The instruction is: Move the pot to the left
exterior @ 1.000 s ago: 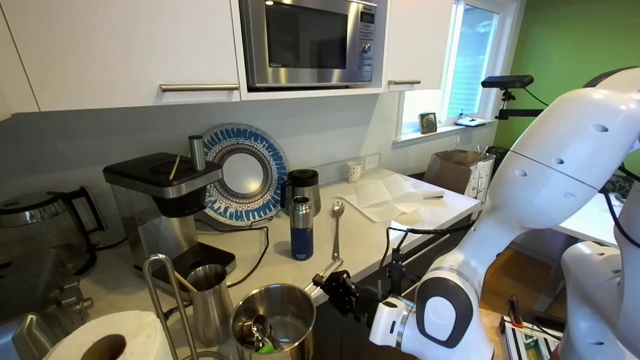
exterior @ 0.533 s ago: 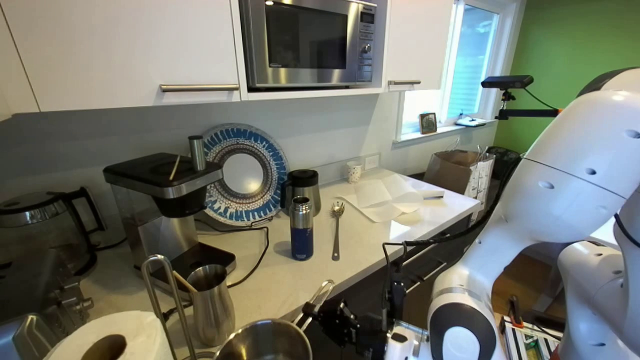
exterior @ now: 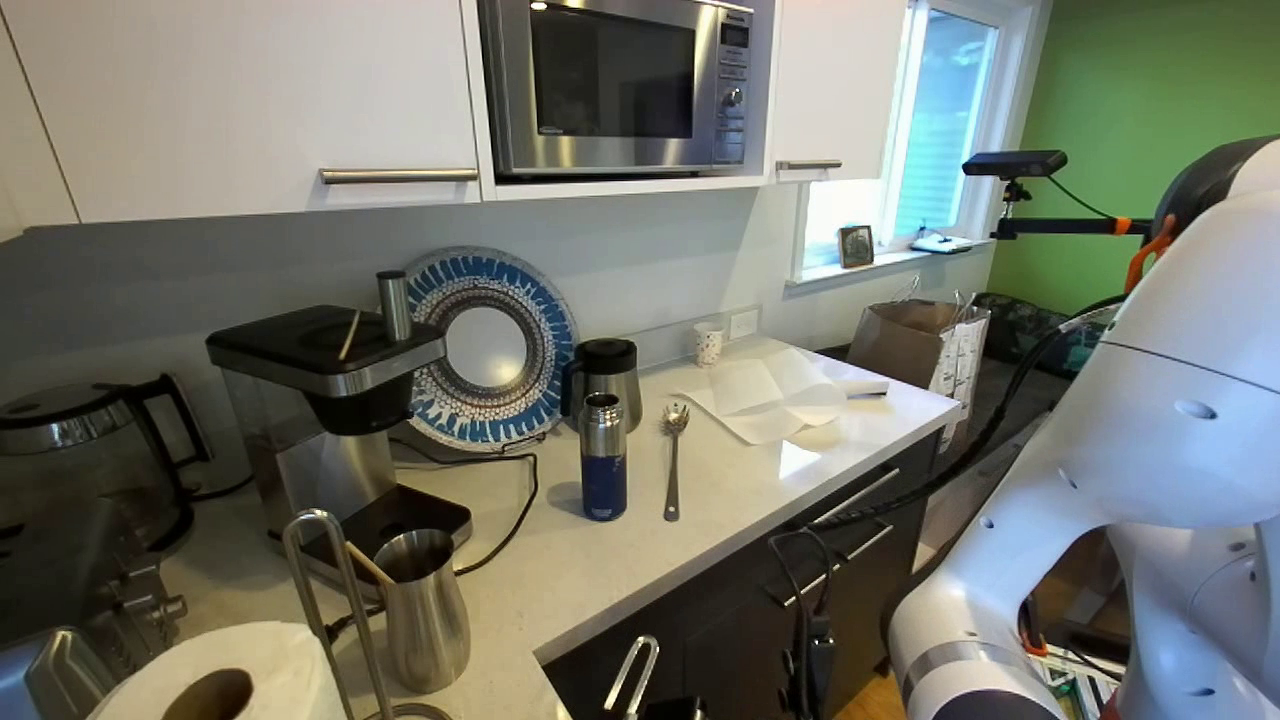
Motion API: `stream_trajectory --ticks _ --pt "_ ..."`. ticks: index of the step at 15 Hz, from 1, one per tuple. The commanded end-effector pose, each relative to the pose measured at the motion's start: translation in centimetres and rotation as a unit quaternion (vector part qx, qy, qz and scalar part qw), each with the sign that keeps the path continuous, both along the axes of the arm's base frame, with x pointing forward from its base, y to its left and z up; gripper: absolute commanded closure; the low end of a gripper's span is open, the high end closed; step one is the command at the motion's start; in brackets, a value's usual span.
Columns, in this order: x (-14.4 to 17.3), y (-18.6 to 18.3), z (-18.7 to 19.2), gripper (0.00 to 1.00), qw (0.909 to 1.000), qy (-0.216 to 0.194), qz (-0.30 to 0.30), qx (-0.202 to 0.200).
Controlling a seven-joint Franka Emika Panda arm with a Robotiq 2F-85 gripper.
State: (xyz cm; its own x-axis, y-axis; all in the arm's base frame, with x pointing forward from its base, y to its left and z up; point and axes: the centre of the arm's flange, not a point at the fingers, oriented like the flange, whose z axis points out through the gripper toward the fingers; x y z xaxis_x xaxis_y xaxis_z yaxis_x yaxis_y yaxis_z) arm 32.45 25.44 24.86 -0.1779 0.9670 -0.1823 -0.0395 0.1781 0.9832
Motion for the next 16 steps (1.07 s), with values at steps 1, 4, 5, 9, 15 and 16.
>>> stream_trajectory --ticks 1,4,5,9,15,16 --pt "1.8 0.5 -1.2 0.99 0.9992 -0.010 0.036 -0.011" --pt "1.9 2.4 -1.3 0.99 0.9988 -0.015 0.043 -0.018" --pt "2.1 2.9 -1.4 0.99 0.9986 -0.015 0.046 -0.020" --pt "2.2 5.1 -1.7 0.99 0.9972 -0.008 0.070 -0.025" --pt "1.9 6.3 -1.8 0.68 0.9965 -0.006 0.079 -0.027" --pt "1.8 6.3 -1.8 0.61 0.9963 -0.006 0.080 -0.031"
